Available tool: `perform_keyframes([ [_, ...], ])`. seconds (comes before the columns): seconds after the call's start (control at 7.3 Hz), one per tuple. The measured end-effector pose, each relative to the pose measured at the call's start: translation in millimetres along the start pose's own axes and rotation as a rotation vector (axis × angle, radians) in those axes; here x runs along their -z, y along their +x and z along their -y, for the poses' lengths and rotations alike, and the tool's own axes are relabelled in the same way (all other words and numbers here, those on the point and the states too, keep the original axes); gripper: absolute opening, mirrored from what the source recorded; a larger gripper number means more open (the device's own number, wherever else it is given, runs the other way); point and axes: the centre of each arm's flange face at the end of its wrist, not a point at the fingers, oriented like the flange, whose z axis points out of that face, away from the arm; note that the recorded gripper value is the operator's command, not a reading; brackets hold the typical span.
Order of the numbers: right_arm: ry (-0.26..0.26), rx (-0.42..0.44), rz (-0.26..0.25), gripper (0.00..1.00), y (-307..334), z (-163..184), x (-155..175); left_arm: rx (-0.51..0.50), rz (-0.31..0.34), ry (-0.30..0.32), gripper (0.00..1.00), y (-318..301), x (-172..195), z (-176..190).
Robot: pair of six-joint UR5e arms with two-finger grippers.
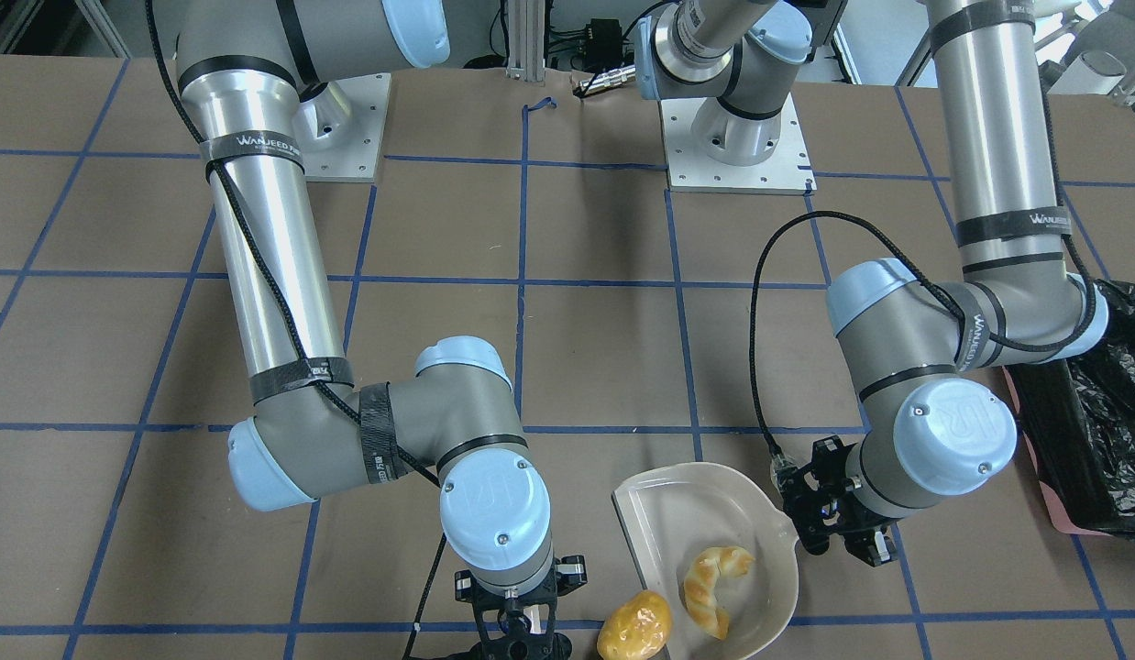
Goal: Sweep and dump trash into bin
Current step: 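Move the brush behind the potato and sponge with the right gripper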
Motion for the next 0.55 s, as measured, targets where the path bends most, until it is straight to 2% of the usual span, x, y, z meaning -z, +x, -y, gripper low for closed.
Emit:
perform_keyframes([
  [0.27,0.009,-0.007,0.012,0.00,-4.7,3.1,-6.1,0.001,0.000,0.000,0.11,-0.2,0.1,-0.4],
  [0.55,-0.004,-0.019,0.016,0.00,-19.0,-1.2,-18.2,0.002,0.000,0.000,0.11,-0.2,0.0,-0.5],
])
